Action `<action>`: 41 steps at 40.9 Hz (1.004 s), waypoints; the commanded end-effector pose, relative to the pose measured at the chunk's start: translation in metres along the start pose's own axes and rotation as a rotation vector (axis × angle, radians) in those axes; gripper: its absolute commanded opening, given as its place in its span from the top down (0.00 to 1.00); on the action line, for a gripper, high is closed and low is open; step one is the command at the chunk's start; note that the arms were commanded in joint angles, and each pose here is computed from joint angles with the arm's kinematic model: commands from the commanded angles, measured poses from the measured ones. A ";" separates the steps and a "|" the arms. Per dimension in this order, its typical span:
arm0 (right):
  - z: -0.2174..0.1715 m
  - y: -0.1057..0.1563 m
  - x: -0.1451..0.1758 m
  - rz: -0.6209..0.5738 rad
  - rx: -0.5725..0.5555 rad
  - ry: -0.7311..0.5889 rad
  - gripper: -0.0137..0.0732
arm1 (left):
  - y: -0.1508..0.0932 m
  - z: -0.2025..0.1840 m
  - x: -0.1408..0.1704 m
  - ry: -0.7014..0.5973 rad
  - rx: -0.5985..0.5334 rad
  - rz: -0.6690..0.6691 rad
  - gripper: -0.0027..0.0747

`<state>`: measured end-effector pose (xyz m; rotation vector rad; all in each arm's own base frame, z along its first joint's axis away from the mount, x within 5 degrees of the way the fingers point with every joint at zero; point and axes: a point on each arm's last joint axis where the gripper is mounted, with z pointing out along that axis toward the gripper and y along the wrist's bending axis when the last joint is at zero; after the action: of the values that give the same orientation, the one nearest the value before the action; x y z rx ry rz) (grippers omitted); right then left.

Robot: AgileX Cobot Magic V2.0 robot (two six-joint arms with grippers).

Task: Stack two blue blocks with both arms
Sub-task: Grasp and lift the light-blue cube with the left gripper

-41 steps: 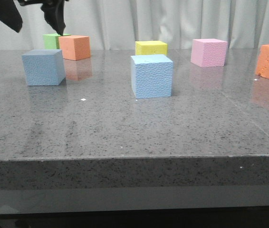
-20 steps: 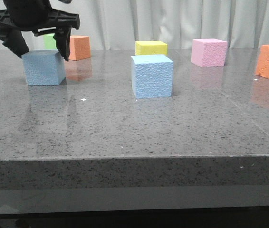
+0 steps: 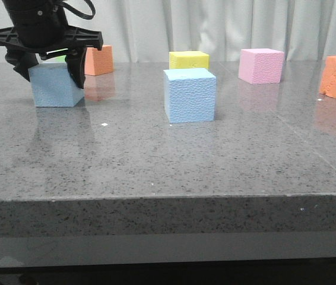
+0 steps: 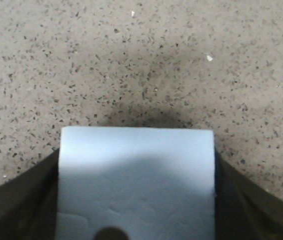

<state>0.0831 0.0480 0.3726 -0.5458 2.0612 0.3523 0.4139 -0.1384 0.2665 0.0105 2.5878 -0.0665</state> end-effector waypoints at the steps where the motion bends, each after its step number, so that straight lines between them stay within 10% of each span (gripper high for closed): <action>1: -0.005 0.000 -0.011 -0.003 0.009 -0.086 0.14 | -0.002 -0.031 -0.016 -0.111 0.065 0.022 0.41; 23: -0.005 0.000 -0.011 -0.003 0.009 -0.086 0.14 | -0.054 -0.125 -0.041 -0.256 0.568 0.728 0.41; 41: -0.005 0.000 -0.011 -0.003 0.009 -0.086 0.14 | -0.119 -0.167 -0.014 -0.390 0.618 1.184 0.41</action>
<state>0.0831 0.0480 0.3726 -0.5458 2.0612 0.3523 0.3568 -0.2437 0.3869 1.5040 1.8876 -0.4071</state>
